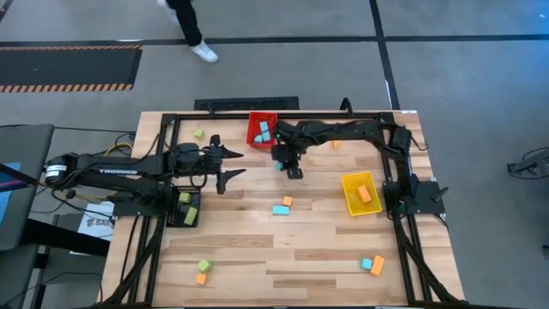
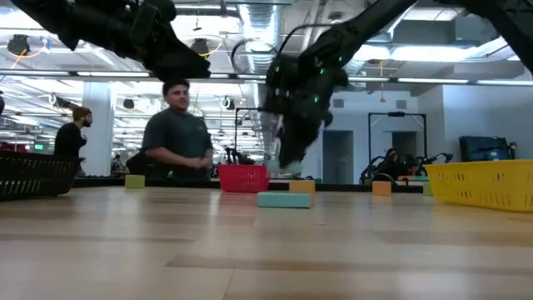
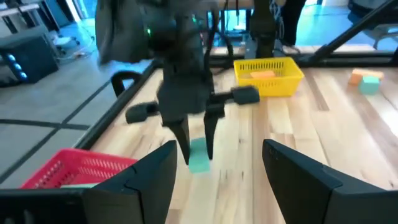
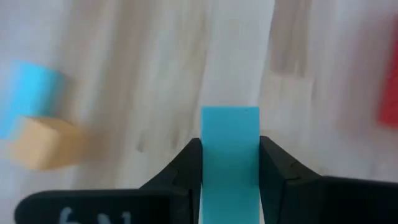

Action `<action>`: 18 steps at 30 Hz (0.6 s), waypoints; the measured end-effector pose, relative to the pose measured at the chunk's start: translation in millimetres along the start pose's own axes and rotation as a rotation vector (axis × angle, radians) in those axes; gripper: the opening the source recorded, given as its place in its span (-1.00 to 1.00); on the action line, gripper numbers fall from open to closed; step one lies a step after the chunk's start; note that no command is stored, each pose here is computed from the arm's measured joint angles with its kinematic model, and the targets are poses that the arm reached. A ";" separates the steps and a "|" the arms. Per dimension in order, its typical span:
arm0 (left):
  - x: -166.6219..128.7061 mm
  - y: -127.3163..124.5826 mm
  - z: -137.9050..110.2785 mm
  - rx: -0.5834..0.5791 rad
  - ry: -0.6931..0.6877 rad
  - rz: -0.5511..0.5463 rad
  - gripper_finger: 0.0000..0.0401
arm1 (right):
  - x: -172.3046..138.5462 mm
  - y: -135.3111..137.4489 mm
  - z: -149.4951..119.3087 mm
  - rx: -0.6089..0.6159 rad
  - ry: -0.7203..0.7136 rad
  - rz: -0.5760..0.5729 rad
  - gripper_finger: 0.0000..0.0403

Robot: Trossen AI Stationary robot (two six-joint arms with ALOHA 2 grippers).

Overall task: Sort & place blocks by color
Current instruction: Put the light blue block into the red bin

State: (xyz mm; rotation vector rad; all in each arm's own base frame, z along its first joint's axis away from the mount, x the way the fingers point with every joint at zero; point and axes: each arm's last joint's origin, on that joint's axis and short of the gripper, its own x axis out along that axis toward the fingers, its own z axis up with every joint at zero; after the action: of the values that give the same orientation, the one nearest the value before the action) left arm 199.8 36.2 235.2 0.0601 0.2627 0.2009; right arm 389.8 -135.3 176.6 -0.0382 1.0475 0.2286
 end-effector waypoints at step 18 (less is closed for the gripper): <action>-29.7 5.1 5.9 -0.012 0.001 0.145 0.13 | -13.6 -82.0 29.0 0.384 -0.391 -0.366 -0.45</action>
State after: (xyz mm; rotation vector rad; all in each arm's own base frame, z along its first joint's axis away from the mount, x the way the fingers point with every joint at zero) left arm 172.3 34.8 248.8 0.0675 0.2587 0.3467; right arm 424.9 -213.5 196.5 0.1553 0.6636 -0.2904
